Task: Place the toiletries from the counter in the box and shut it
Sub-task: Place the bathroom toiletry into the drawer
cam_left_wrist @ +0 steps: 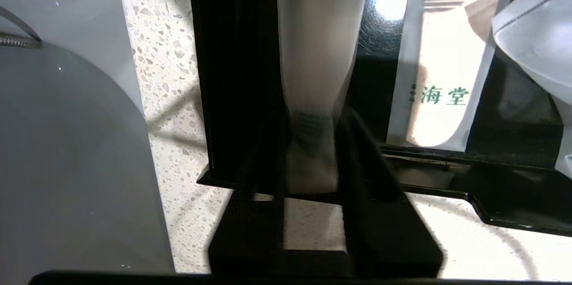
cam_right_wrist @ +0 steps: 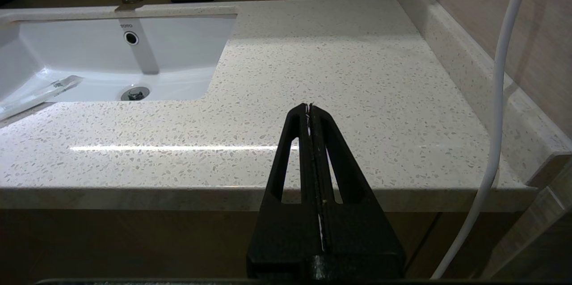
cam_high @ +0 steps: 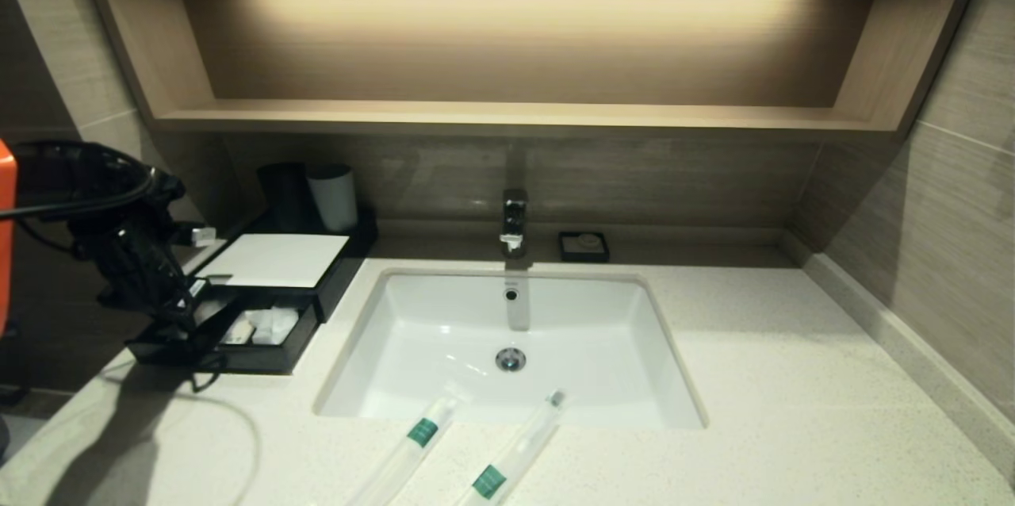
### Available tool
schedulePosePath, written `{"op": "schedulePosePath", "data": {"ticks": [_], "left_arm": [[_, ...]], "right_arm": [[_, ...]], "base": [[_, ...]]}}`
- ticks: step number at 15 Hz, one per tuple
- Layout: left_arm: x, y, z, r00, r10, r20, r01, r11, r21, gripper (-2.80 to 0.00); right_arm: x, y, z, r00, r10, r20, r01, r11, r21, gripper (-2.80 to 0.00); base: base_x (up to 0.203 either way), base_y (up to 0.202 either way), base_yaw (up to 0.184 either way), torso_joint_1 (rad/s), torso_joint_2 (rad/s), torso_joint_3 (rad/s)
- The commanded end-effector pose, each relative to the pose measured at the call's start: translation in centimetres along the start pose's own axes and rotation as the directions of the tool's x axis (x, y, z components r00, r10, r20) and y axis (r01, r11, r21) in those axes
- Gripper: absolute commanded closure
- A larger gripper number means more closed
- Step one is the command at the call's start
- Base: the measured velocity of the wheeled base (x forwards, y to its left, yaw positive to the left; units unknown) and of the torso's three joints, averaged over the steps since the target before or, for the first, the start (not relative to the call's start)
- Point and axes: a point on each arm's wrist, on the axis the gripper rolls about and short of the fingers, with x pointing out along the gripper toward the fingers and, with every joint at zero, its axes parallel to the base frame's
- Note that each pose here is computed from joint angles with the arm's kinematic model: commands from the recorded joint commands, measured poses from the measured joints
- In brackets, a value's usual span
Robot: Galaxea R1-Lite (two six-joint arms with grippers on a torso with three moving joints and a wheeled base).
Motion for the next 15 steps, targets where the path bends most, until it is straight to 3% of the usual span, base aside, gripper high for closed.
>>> {"op": "schedulePosePath", "data": {"ticks": [1,6,15], "left_arm": [[0.1,-0.1,0.0,1.0,-0.003,-0.004,0.003,1.0,0.002,-2.8],[-0.9,-0.1,0.1,0.999,-0.019,0.041,0.019,1.0,0.0,-2.8],[-6.8,-0.3,-0.9,0.984,-0.026,0.175,0.027,1.0,-0.004,-2.8]], "right_arm": [[0.0,0.0,0.0,1.0,0.0,0.0,0.0,1.0,0.001,0.0],[0.0,0.0,0.0,1.0,0.0,0.0,0.0,1.0,0.0,0.0],[0.0,0.0,0.0,1.0,0.0,0.0,0.0,1.0,0.0,0.0]], "base": [[0.0,0.0,0.0,0.0,0.0,0.0],[0.0,0.0,0.0,0.0,0.0,0.0],[0.0,0.0,0.0,0.0,0.0,0.0]]}}
